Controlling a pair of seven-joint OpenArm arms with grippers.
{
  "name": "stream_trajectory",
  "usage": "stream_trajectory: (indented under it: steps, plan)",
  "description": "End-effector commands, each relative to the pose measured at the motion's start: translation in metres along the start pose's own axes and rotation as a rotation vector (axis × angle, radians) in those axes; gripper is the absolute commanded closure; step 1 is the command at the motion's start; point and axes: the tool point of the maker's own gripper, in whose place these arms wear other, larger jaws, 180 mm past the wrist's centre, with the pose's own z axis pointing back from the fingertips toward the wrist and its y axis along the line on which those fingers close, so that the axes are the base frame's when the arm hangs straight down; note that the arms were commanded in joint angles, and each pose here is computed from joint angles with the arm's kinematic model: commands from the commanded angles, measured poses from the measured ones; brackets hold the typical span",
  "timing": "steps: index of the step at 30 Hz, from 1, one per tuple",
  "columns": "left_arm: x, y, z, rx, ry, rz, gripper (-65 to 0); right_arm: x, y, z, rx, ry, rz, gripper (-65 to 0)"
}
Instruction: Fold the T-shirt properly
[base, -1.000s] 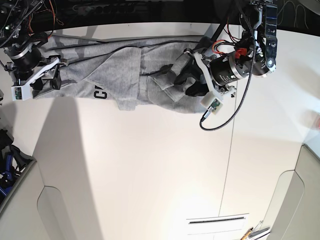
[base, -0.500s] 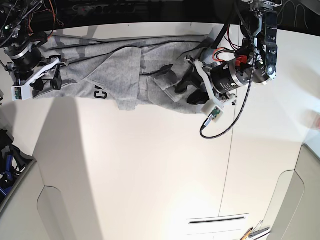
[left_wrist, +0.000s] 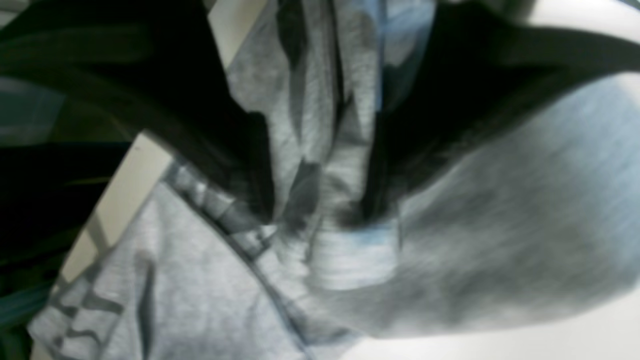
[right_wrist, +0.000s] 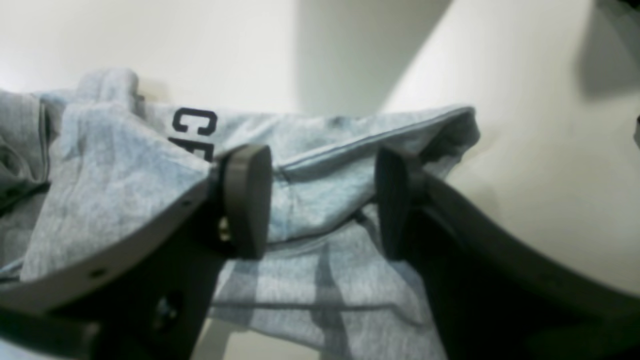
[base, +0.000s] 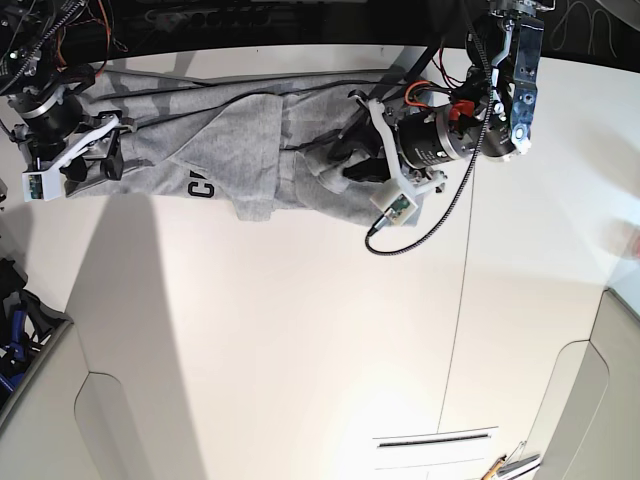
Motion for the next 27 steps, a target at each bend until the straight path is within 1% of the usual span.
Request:
stream_trajectory:
  steps: [1, 2, 10, 17, 18, 20, 21, 22, 27]
  plan:
    - [0.012, -0.006, 0.0, -0.022, -0.041, -0.015, -8.0, 0.012, 0.0, 0.004, 0.002, -0.049, 0.013, -32.8]
    - [0.013, -0.01, -0.001, -0.036, -0.043, -0.015, -0.1, 0.012, 0.0, 0.004, 0.002, -0.049, 0.013, -32.8]
    - [0.014, -0.051, 0.005, -0.198, -0.006, 0.017, 0.0, 0.012, 0.0, 0.004, 0.001, -0.048, 0.014, -32.8]
    - [-0.001, -0.071, 0.009, -0.274, 0.013, 0.091, 0.0, 0.012, 0.0, 0.004, 0.002, -0.049, 0.013, -32.7]
    - [-0.002, -0.074, 0.01, -0.289, 0.021, 0.099, -3.4, 0.012, 0.0, 0.004, 0.002, -0.049, 0.013, -32.8]
    - [-0.002, -0.078, 0.011, -0.312, 0.021, 0.111, -18.4, 0.012, 0.0, 0.004, 0.002, -0.048, 0.014, -32.8]
    - [-0.001, -0.078, 0.011, -0.314, 0.016, 0.112, -23.4, 0.012, 0.0, 0.004, 0.002, -0.048, 0.014, -32.8]
    - [0.002, -0.079, 0.012, -0.32, 0.004, 0.117, -25.4, 0.012, 0.0, 0.004, 0.002, -0.048, 0.014, -32.8]
    - [0.021, -0.091, 0.02, -0.374, -0.066, 0.12, -25.5, 0.012, -0.001, 0.004, -0.005, -0.045, 0.017, -32.8]
